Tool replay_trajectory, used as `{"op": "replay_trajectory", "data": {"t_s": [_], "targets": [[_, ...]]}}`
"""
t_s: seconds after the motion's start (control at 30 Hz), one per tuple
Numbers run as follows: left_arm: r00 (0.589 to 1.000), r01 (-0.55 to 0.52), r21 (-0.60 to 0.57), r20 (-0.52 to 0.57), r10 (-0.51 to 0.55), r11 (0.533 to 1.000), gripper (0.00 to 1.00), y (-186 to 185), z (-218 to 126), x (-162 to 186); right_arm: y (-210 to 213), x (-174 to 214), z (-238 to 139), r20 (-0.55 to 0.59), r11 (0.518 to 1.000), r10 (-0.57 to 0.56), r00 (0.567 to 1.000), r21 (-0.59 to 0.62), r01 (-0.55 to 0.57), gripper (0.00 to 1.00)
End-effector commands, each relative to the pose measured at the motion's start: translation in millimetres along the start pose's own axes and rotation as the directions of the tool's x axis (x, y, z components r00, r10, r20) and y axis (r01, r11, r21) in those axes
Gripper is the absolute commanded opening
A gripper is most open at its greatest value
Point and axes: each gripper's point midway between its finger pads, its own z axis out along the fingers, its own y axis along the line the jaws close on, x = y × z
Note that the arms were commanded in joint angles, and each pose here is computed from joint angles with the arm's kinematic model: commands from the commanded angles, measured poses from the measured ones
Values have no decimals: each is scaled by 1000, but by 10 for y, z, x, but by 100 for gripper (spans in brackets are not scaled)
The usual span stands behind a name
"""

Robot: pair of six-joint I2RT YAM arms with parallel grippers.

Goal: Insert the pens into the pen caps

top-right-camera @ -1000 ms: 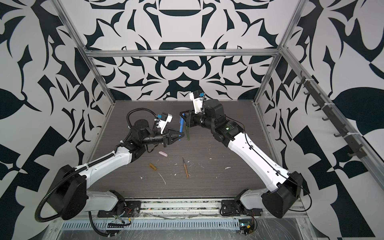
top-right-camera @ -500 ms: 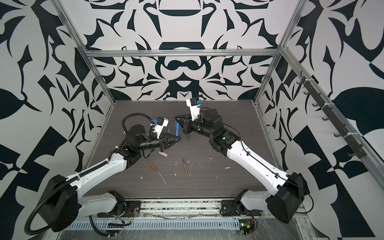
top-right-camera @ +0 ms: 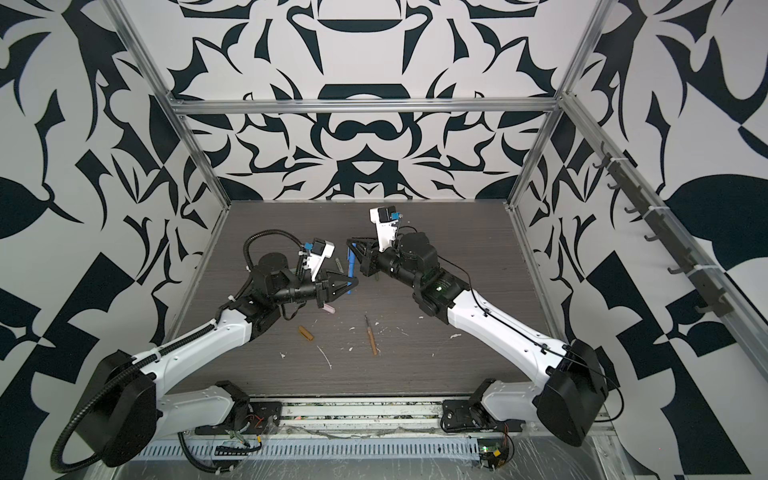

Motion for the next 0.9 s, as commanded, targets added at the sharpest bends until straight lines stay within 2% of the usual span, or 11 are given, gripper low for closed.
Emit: {"op": "replay_trajectory", "data": {"t_s": [0.0,0.07,0.27,0.47,0.6,0.8,0.87], "targets": [[949,-140,-42,281,146,989,0,-162,-201,-923,122,1011,-108,-393,999,24,919,-22,-35,16],[955,-133,-22,264,134,991,0,-161,-167,-895,224,727,-82,-337,999,-10,942,-35,-2,22],[963,-144,19,233,135,989,0,-231,-111,-835,419,268,17,-260,995,-84,962,-71,68,26],[968,-152,40,210,140,988,0,-277,-64,-790,515,77,36,-210,991,-113,971,-92,95,19],[970,-156,62,200,141,986,0,-314,-50,-776,546,21,50,-190,990,-116,975,-102,98,17],[971,-163,85,188,145,983,0,-365,-23,-739,493,-80,115,-146,994,-85,986,-74,75,23],[971,-166,85,189,148,982,0,-372,-26,-742,491,-96,143,-143,995,-79,987,-77,68,22]]}}
